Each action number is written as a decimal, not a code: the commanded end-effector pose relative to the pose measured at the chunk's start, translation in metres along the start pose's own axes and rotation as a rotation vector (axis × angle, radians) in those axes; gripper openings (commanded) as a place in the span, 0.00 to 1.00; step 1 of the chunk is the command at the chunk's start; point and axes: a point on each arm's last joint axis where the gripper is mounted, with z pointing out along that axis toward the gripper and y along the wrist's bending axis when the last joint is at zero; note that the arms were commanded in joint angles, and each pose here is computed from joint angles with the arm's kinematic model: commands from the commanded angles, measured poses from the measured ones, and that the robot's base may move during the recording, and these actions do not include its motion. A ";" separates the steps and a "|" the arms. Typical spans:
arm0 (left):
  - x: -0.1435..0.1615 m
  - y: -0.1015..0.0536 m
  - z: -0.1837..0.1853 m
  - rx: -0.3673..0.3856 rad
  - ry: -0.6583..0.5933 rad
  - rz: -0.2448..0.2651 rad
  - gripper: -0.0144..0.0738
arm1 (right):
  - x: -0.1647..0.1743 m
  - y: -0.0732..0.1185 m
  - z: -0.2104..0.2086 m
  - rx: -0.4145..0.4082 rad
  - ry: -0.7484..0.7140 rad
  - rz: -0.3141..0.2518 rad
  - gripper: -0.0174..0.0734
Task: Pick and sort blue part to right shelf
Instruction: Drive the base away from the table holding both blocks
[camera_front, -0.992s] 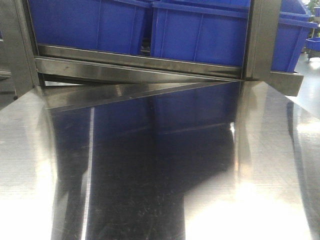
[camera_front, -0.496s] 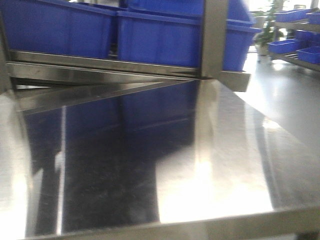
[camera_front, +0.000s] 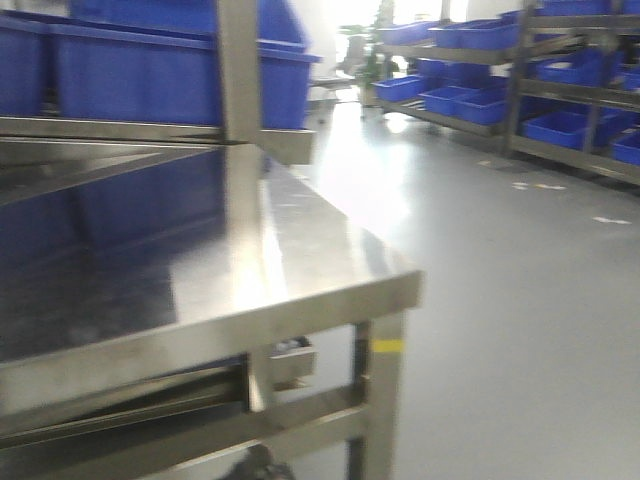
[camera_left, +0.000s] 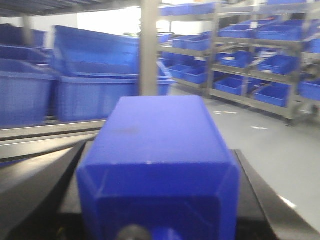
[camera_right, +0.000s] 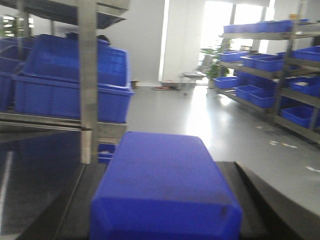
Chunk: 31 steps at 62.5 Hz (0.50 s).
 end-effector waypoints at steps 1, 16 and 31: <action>-0.015 -0.002 0.000 0.024 -0.088 0.005 0.53 | -0.017 0.000 -0.004 -0.001 -0.114 -0.021 0.39; -0.015 -0.002 0.000 0.024 -0.088 0.005 0.53 | -0.017 0.000 -0.004 -0.001 -0.114 -0.021 0.39; -0.015 -0.002 0.000 0.024 -0.088 0.005 0.53 | -0.017 0.000 -0.004 -0.001 -0.114 -0.021 0.39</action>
